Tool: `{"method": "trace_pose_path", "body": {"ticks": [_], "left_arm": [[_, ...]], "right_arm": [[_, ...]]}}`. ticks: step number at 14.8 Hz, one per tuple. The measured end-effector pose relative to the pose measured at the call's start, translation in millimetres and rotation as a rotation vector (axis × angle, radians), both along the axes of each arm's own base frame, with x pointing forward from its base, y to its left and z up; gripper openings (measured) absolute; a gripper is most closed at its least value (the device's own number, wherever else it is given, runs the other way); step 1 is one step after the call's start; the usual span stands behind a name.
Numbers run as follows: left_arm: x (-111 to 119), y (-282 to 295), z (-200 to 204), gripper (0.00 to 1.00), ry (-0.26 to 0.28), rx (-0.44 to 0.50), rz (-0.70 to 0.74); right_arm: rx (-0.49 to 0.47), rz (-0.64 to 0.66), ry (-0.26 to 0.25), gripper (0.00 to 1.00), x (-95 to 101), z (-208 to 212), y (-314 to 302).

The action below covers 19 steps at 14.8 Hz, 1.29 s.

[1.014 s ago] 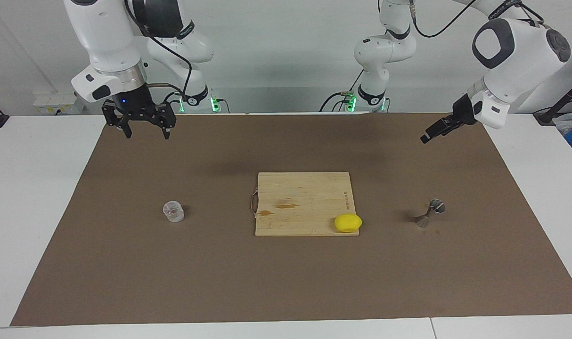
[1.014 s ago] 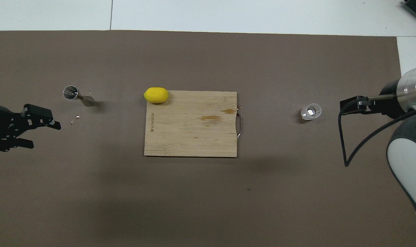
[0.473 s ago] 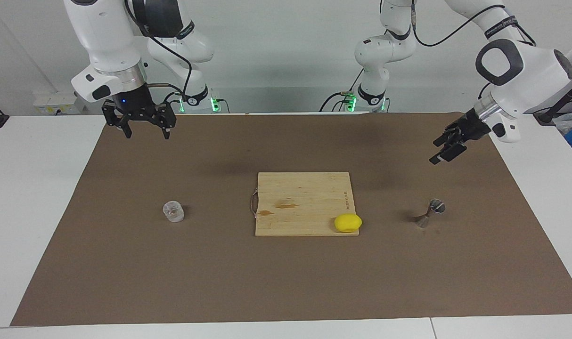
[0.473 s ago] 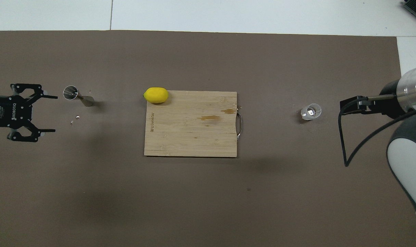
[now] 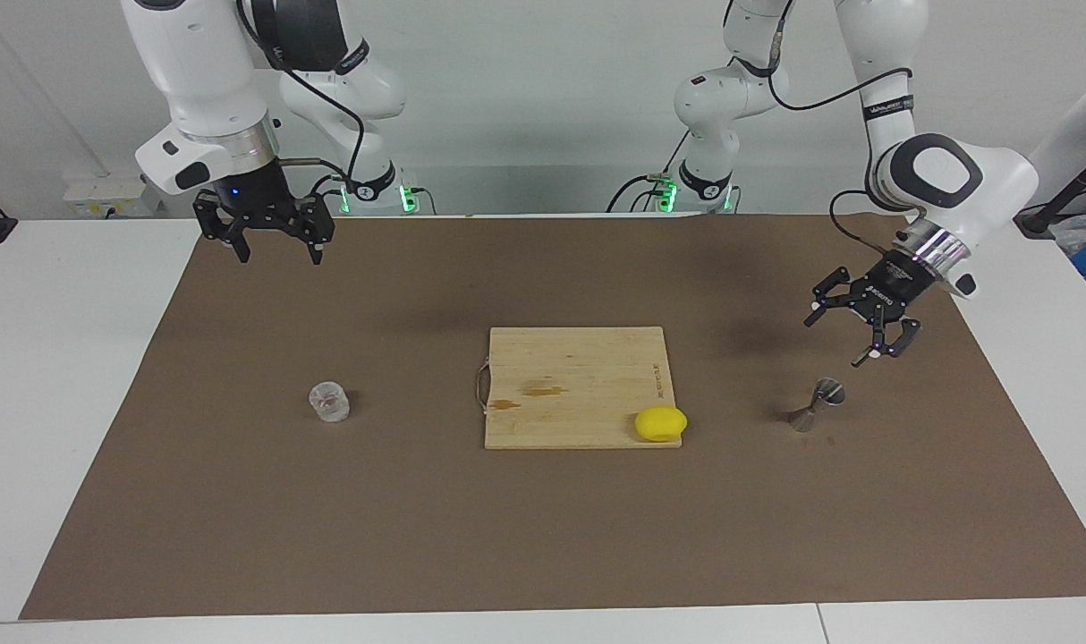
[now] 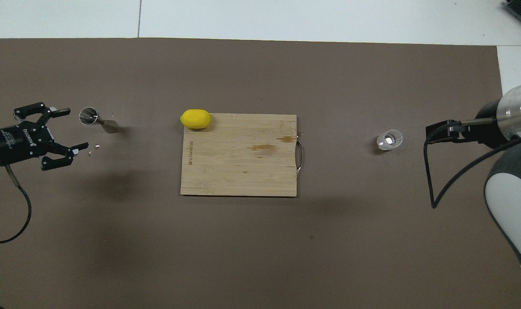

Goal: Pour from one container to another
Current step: 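Close the left gripper around the small metal cup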

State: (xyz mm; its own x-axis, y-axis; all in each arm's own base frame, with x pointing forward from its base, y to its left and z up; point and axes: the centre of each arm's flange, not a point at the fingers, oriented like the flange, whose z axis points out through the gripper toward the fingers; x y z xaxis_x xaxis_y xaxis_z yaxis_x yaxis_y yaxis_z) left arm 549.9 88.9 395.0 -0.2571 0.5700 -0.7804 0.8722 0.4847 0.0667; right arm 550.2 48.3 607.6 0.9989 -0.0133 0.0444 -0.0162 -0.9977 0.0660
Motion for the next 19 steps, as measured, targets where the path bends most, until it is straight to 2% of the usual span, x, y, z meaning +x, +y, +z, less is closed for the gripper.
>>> {"method": "trace_pose_path", "body": {"ticks": [5,8,13,19], "left_arm": [[1.3,34.8,-45.9,1.0,0.041,-0.205,0.217],[4.7,33.1,-61.6,1.0,0.039,-0.263,0.271],[13.1,10.8,-70.1,1.0,0.002,-0.289,0.332],[15.2,0.8,-83.9,1.0,0.004,-0.28,0.346]], "right_arm": [[0.0,0.0,0.0,1.0,0.0,0.0,0.0],[0.0,0.0,0.0,1.0,0.0,0.0,0.0],[0.0,0.0,0.0,1.0,0.0,0.0,0.0],[0.0,0.0,0.0,1.0,0.0,0.0,0.0]]}}
